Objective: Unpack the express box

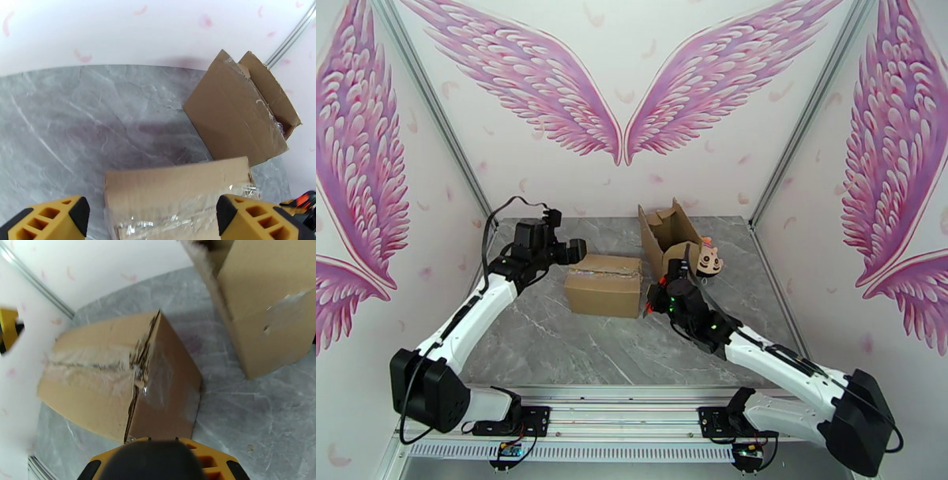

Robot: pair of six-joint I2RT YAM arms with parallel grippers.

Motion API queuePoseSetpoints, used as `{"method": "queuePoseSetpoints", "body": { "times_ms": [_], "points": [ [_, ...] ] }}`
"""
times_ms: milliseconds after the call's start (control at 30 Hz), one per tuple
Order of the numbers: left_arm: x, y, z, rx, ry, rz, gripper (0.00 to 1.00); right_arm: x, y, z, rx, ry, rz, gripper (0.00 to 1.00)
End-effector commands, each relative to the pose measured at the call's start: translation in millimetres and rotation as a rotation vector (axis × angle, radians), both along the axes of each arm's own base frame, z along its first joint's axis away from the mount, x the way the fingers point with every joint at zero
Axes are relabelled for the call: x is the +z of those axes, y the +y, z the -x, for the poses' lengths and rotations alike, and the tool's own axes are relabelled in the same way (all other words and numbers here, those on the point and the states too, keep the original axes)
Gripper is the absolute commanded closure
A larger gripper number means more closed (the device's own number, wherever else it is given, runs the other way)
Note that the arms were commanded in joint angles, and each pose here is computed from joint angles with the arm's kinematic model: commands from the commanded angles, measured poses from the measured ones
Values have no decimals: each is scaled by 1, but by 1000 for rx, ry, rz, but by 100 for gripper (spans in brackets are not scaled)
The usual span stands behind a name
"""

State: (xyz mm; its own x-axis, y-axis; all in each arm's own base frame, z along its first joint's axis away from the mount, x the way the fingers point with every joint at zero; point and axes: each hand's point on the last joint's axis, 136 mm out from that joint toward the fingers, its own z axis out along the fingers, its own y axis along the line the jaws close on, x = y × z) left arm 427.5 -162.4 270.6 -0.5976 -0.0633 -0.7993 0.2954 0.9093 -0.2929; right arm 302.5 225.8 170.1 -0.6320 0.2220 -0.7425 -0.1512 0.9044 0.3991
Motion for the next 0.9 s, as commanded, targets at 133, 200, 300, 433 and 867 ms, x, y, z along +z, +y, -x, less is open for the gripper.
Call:
{"method": "queuePoseSetpoints", "body": {
  "times_ms": [133, 200, 300, 433, 867],
  "points": [
    [-55, -36, -39, -217, 125, -92, 13, 8, 37, -29, 19, -36, 22, 100],
    [-68, -40, -39, -232, 167, -78, 15, 12, 38, -37, -6, -52, 20, 100],
    [-82, -38, -27, -236, 207, -75, 17, 13, 34, -50, -44, -49, 47, 100],
    [-98, -24, -3, -206, 271, -82, 18, 15, 32, -74, -66, -35, 60, 100],
    [-105, -9, 81, -115, 394, 93, 19, 36, 99, -172, 88, -47, -4, 100]
  ]
}}
